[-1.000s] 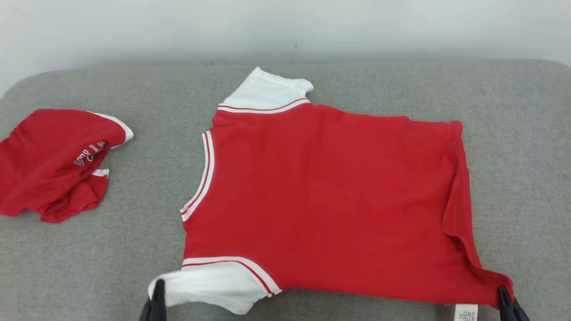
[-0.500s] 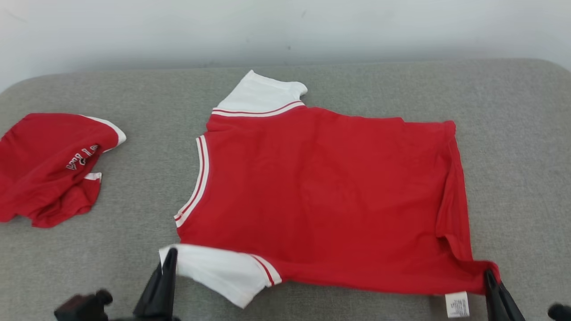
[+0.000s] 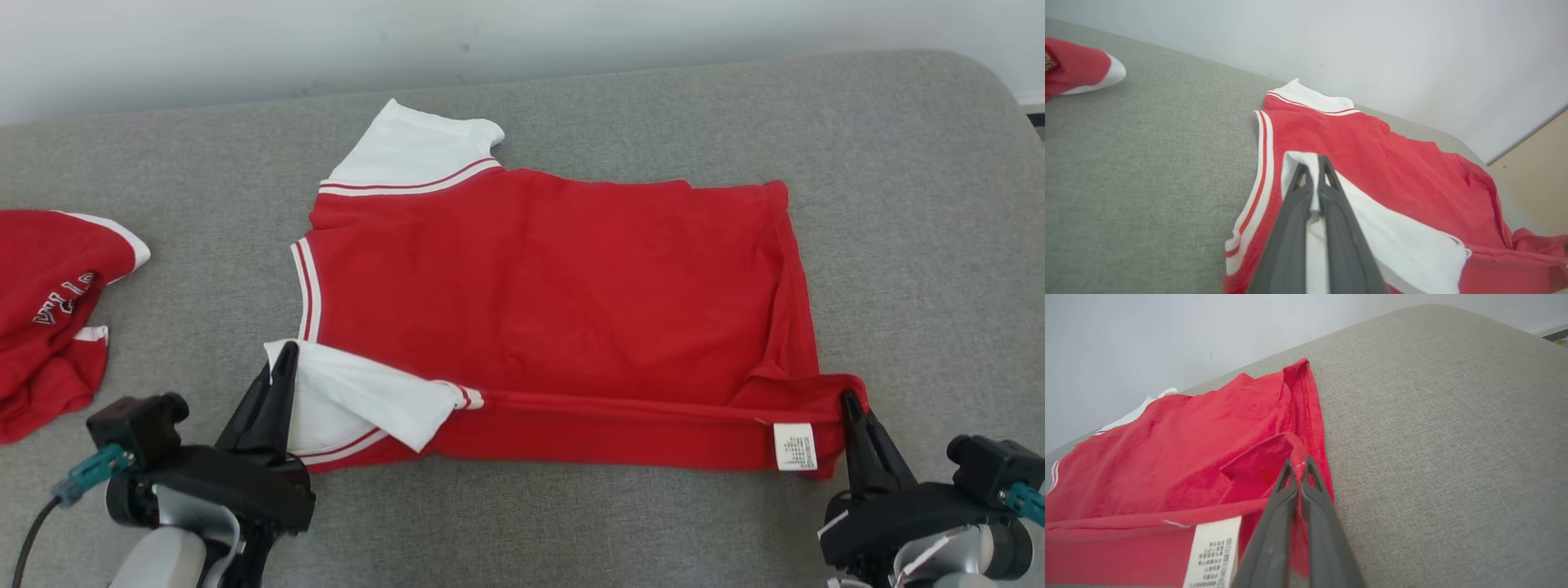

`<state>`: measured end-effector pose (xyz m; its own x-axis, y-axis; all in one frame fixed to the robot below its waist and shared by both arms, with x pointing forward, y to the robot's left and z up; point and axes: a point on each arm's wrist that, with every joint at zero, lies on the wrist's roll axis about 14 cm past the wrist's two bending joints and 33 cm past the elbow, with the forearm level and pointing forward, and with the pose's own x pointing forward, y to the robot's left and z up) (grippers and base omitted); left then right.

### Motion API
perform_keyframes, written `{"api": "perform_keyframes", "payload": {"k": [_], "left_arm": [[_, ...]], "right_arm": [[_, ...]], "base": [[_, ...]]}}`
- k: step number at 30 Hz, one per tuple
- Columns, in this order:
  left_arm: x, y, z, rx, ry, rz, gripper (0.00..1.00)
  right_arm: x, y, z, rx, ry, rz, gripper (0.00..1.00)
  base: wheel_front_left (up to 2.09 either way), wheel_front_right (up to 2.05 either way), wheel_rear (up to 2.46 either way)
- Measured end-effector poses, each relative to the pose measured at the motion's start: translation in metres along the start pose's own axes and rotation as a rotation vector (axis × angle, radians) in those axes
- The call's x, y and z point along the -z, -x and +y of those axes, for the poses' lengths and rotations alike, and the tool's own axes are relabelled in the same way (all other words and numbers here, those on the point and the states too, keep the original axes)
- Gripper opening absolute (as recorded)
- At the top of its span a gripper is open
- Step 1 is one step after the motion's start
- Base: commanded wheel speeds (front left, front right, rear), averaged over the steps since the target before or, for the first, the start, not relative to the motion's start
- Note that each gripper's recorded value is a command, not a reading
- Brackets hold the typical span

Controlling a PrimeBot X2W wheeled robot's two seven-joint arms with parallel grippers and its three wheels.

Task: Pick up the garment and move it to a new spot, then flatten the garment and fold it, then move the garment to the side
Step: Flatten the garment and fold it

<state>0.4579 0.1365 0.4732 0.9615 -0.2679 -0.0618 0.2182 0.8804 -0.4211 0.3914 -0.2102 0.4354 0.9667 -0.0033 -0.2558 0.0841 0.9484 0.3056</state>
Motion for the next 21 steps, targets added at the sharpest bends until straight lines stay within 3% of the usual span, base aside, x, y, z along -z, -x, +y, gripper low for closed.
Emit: {"api": "perform_keyframes", "payload": {"k": [9,10,11,21], "left_arm": [[0.012,-0.017,0.005,-0.006,-0.035,0.047,0.00],[0.012,-0.018,0.005,-0.006,-0.041,0.046,0.53],[0.012,-0.020,0.004,0.001,-0.051,0.046,1.00],[0.011,0.000,0.002,-0.003,-0.107,0.028,1.00]], "right_arm": [[-0.004,-0.018,0.002,0.001,-0.009,-0.014,0.00],[-0.006,-0.020,0.003,-0.002,-0.010,-0.025,0.35],[-0.009,-0.021,0.004,-0.003,-0.006,-0.036,1.00],[-0.008,-0.007,-0.001,-0.018,0.059,-0.074,1.00]], "base": [[0.00,0.00,0.00],[0.00,0.00,0.00],[0.00,0.00,0.00],[0.00,0.00,0.00]]}}
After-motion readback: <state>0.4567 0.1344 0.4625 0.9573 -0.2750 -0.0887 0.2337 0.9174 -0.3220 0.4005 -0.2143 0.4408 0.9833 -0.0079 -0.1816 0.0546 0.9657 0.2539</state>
